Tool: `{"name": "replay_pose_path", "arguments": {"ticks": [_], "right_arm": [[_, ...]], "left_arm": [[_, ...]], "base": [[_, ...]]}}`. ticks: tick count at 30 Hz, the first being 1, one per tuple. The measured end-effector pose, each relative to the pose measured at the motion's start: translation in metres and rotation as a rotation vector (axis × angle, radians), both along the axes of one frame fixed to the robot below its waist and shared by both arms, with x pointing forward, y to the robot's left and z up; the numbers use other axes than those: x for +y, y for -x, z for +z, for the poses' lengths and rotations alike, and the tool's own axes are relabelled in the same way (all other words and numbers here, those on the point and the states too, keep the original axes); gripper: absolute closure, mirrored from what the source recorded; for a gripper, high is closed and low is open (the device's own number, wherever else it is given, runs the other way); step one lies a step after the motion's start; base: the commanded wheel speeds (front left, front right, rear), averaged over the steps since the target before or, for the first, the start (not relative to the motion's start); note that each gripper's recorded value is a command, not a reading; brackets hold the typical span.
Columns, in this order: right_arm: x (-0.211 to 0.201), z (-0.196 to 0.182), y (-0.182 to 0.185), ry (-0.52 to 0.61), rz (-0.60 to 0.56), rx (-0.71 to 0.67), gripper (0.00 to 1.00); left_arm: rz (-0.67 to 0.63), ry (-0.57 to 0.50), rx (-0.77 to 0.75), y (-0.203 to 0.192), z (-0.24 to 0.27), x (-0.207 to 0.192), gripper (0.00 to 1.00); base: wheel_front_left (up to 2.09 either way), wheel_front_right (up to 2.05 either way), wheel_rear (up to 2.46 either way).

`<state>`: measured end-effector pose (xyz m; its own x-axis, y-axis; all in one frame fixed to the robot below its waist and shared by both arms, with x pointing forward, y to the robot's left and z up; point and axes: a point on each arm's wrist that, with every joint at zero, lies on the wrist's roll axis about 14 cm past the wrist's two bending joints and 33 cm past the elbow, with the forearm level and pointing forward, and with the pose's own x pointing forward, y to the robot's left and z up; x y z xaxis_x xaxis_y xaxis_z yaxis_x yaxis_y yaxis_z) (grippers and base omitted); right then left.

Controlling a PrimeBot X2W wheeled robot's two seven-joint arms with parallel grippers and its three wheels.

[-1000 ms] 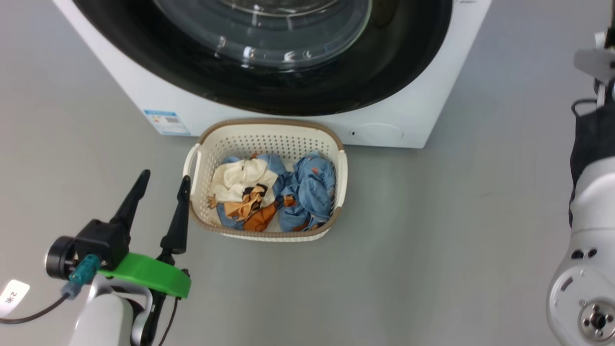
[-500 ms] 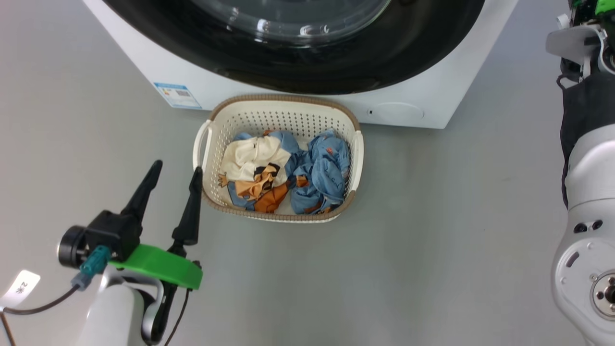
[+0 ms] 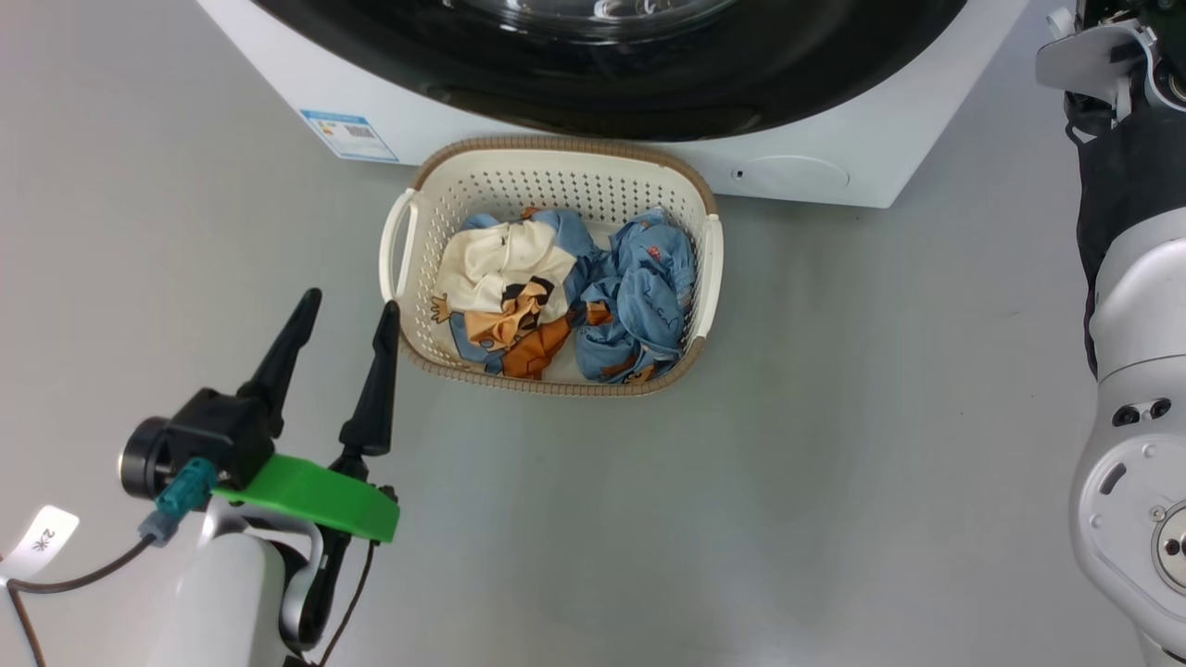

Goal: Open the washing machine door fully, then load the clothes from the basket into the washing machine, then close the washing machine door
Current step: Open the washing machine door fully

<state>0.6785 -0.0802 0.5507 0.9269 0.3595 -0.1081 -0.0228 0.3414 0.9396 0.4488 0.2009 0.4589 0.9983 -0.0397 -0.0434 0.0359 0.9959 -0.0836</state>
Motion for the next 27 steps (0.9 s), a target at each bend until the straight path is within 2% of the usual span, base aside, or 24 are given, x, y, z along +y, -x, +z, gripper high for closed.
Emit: {"name": "replay_pose_path", "arguments": {"ticks": [9, 27], "right_arm": [[0.006, 0.01, -0.01, -0.007, 0.012, -0.02, 1.0], [0.021, -0.005, -0.018, 0.008, 0.114, 0.042, 1.0]], "left_arm": [[0.003, 0.002, 0.003, -0.004, -0.003, 0.001, 0.0], [0.015, 0.017, 0.019, -0.008, -0.011, 0.0, 0.0]], "base": [[0.0, 0.0, 0.0], [0.0, 0.0, 0.0]]}}
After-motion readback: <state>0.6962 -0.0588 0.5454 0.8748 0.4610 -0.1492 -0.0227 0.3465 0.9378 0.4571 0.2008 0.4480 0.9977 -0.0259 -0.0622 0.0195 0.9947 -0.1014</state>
